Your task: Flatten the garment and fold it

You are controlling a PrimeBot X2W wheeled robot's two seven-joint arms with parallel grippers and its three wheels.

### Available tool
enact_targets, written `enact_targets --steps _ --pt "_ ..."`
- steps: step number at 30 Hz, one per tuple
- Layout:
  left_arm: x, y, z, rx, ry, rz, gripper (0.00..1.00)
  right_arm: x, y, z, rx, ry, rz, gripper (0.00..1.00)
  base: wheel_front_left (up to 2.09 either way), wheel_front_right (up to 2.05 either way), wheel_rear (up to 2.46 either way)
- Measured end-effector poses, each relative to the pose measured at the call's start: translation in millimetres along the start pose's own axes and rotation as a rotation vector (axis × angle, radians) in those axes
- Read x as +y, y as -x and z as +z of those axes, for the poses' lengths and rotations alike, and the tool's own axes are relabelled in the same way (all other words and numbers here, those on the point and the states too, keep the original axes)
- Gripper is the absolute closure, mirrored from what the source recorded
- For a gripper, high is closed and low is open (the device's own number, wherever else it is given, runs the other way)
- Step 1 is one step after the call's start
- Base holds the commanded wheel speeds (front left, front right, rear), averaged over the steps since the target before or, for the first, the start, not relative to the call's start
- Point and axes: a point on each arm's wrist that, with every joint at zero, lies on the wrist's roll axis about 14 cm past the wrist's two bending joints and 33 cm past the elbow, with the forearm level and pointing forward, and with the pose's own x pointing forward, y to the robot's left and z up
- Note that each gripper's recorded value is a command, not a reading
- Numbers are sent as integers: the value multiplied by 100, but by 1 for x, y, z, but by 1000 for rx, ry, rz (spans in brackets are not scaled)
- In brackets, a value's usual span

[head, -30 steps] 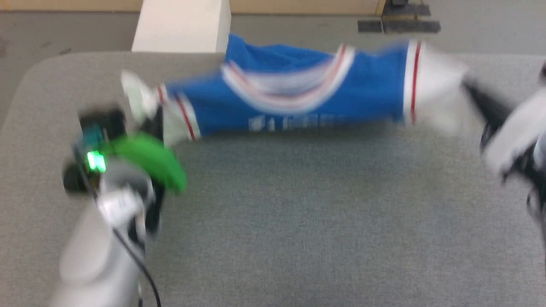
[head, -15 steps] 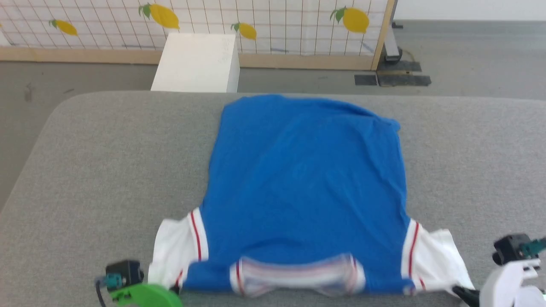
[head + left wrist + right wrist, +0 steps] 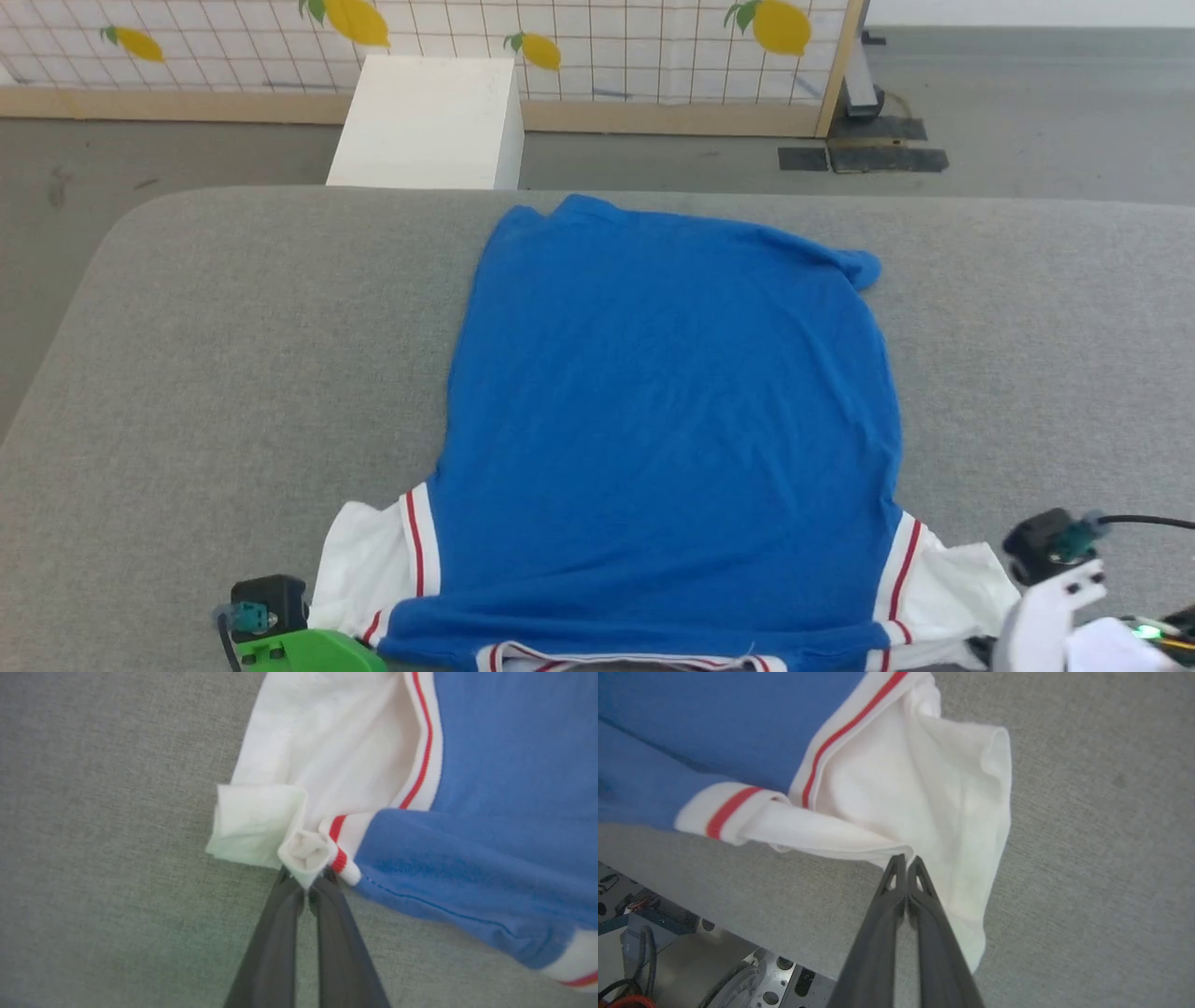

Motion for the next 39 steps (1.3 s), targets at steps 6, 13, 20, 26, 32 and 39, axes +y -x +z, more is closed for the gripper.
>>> enact_targets --steps 6,13,20,26,32,39 --pt "-5 -1 3 -31 9 -18 100 6 -6 4 -13 -9 27 0 0 0 0" --pt "-15 2 14 -89 24 -54 100 -18 30 71 -289 -196 52 0 0 0 0" --pt "-26 4 22 -125 50 -83 100 -53 67 158 -630 -309 -8 0 0 0 0" --pt "-30 -2 22 -116 78 -70 100 -79 64 229 -766 -265 -132 0 0 0 0" --pt "-29 -13 23 -107 89 -34 100 -80 10 275 -671 -209 -151 0 0 0 0" --pt "-28 -24 24 -101 125 6 100 -80 -70 274 -375 -111 -178 0 0 0 0"
